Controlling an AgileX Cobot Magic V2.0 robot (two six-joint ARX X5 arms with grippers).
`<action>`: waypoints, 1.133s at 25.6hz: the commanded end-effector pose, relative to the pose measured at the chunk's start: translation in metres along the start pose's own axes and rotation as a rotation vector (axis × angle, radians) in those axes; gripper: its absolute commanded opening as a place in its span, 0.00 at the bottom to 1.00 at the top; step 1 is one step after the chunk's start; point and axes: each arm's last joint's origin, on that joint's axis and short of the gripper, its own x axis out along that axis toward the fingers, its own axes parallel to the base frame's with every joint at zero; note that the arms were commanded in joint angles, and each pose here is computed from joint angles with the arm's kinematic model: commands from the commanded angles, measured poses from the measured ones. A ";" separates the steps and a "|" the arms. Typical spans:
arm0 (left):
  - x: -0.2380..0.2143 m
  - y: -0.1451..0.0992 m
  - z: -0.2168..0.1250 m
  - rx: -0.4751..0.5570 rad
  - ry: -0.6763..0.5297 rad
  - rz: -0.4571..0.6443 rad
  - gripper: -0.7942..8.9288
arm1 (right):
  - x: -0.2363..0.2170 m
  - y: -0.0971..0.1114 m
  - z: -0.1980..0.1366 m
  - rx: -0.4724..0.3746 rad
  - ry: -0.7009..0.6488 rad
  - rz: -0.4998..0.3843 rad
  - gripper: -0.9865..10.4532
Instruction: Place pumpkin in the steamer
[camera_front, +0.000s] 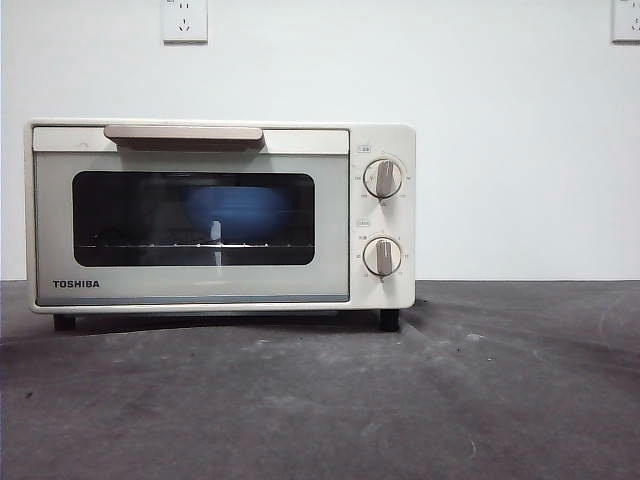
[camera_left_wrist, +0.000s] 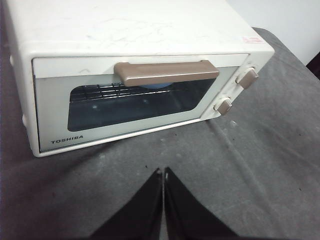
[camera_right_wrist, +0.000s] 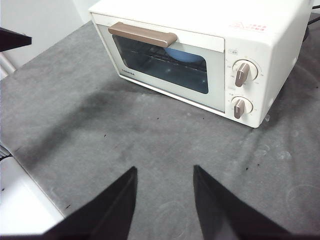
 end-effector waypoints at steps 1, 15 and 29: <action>-0.004 -0.003 0.005 0.037 -0.024 0.002 0.10 | 0.000 0.001 0.002 -0.016 -0.011 -0.004 0.23; -0.005 -0.004 0.005 0.037 -0.028 0.002 0.10 | 0.000 0.000 0.003 -0.012 -0.022 -0.050 0.09; -0.005 -0.004 0.005 0.037 -0.029 0.002 0.10 | 0.000 0.000 0.003 -0.012 -0.023 -0.050 0.09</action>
